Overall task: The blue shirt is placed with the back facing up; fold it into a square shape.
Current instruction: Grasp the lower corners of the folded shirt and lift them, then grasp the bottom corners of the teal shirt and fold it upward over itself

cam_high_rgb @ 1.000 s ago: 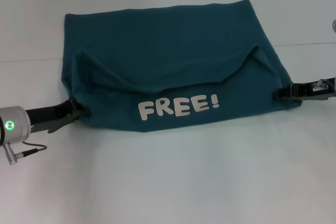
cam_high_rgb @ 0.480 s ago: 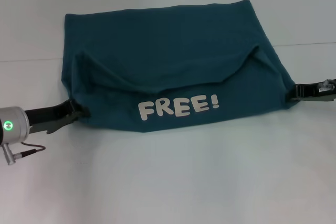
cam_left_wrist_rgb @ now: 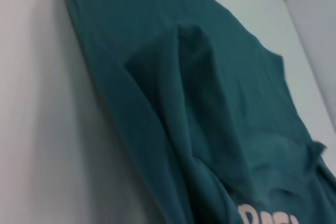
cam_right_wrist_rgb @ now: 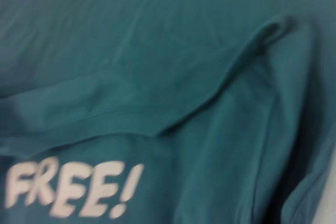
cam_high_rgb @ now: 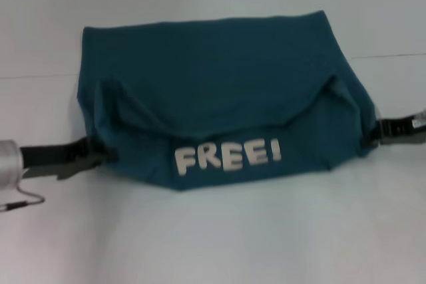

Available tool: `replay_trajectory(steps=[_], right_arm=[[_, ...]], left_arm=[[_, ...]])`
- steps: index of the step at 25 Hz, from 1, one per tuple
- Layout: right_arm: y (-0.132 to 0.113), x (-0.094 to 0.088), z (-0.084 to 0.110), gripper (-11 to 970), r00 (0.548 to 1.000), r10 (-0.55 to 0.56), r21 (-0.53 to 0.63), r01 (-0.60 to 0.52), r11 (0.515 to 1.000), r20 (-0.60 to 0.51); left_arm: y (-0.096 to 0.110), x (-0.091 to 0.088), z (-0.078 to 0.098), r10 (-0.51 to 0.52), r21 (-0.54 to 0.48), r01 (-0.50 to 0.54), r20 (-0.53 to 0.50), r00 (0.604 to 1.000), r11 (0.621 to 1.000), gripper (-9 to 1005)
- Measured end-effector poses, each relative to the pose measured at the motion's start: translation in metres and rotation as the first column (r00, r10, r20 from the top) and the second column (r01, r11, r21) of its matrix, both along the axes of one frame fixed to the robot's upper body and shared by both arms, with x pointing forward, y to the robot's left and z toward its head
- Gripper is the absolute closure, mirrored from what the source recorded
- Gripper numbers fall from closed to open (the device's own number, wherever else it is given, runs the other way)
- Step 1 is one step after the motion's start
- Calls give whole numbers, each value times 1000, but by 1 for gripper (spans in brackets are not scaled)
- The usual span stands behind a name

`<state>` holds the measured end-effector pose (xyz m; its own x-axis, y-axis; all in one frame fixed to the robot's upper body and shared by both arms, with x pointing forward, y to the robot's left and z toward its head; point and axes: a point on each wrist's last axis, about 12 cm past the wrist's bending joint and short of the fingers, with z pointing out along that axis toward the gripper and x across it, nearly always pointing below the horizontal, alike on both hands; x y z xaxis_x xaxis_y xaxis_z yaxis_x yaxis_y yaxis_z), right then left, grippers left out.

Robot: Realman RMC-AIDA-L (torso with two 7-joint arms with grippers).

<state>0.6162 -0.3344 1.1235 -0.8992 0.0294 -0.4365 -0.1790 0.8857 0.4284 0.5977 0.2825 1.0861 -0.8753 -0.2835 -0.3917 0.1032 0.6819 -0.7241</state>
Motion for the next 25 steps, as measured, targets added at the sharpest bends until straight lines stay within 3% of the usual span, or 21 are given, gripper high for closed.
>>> replay_trajectory(steps=[6, 15, 21, 25], right_arm=[[-11, -34, 15, 935, 985, 100, 67, -91, 994, -139], [-12, -73, 8, 936, 917, 233, 183, -180, 966, -323], [-14, -89, 11, 936, 907, 280, 294, -187, 937, -316], [-23, -91, 17, 936, 922, 279, 328, -184, 927, -270]], left_arm=[[22, -30, 15, -159, -2, 159, -97, 983, 987, 988], [35, -67, 15, -308, -22, 312, -241, 920, 950, 988], [37, -83, 18, -386, -92, 375, -270, 882, 922, 987], [49, -89, 30, -406, -121, 388, -238, 882, 914, 987]])
